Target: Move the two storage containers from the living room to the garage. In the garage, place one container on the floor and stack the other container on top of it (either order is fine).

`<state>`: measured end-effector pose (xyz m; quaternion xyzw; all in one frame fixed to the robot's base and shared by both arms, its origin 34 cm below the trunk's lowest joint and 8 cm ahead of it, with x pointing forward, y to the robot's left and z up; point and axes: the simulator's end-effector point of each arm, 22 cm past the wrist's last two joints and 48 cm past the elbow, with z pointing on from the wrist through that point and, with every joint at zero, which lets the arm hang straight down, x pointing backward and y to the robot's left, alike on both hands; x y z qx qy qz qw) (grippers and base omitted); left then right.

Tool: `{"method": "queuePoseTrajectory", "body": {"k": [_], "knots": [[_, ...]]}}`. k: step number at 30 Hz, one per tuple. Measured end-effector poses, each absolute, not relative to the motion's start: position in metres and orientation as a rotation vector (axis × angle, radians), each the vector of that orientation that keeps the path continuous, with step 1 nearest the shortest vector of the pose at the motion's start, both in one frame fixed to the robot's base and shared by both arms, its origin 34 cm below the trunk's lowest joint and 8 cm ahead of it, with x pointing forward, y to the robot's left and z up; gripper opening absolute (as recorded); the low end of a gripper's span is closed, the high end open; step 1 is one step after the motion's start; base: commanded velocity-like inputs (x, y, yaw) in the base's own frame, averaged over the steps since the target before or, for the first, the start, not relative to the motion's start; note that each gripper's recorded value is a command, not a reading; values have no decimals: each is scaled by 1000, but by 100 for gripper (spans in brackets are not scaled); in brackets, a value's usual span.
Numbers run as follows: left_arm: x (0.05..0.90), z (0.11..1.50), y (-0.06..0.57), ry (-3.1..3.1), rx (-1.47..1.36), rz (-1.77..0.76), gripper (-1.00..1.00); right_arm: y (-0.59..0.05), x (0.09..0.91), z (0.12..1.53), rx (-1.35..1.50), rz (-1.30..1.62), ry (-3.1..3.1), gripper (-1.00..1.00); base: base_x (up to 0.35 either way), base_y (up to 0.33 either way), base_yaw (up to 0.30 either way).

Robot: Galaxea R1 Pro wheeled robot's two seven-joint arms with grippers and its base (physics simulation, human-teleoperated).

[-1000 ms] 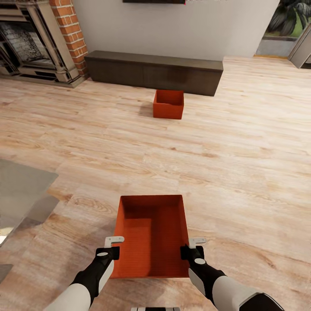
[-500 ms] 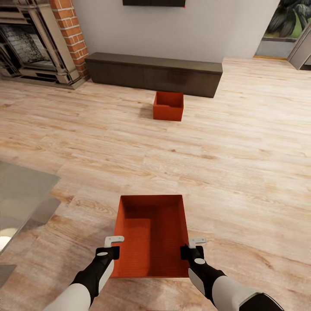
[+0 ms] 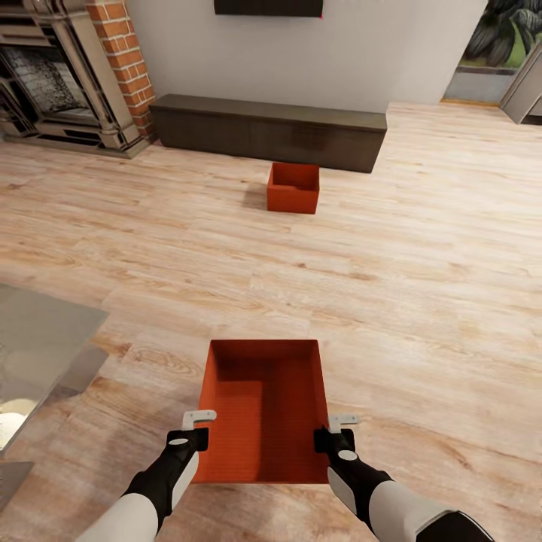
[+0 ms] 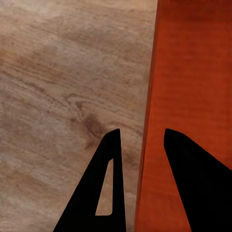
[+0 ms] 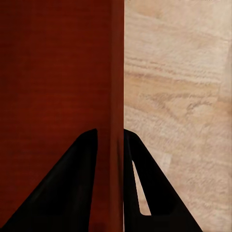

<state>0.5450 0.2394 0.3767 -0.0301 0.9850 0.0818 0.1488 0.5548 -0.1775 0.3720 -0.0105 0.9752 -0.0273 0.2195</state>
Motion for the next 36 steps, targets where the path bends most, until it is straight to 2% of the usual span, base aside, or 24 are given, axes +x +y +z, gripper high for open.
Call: {"method": "queuePoseTrajectory", "body": {"k": [23,36], "knots": [[549,418,240,2827,-87,237,-100,-176,559,414,-32,-79,2694,-100,0,0,-1],[557,447,240,2806,-92,237,-100,-177,565,441,-27,-81,2685,-100,0,0,-69]]}}
